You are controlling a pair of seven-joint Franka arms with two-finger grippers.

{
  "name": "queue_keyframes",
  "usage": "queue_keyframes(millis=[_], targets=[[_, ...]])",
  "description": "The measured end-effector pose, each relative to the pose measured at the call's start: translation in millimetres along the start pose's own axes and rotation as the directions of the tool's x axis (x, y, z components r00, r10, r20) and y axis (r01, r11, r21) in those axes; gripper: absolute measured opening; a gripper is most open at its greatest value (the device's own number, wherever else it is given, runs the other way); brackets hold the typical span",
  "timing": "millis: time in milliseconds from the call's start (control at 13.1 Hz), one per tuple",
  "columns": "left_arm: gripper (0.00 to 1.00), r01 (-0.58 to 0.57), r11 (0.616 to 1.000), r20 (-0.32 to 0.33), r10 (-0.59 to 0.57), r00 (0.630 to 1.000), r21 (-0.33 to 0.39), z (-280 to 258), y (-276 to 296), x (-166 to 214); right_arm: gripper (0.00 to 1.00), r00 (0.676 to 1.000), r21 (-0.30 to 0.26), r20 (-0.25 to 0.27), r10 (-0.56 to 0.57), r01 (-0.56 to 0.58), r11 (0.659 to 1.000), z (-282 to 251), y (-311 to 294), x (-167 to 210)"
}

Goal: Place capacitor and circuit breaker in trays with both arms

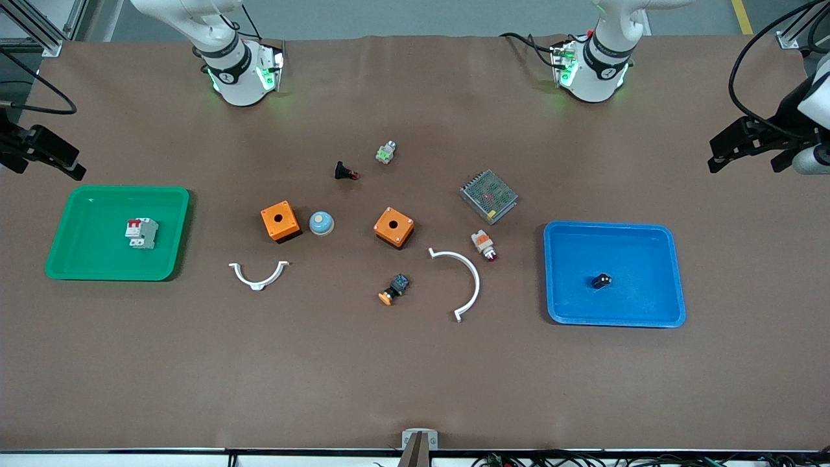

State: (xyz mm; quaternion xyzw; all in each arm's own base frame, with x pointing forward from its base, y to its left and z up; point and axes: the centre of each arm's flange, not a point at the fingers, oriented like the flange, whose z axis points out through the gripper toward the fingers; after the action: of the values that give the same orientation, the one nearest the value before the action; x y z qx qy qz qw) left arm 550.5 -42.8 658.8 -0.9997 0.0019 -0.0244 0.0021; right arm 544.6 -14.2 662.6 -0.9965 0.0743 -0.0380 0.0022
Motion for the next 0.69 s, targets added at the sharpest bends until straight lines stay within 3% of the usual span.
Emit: queue_keyframes(millis=[686], targets=[[1.0,-0.001,1.0,-0.008,0.001,1.0,-0.001,-3.9,0.6,-0.1,1.0,1.0,-0.002,0.0,-0.01,0.01,1.0,-0.4,7.5,0.6]])
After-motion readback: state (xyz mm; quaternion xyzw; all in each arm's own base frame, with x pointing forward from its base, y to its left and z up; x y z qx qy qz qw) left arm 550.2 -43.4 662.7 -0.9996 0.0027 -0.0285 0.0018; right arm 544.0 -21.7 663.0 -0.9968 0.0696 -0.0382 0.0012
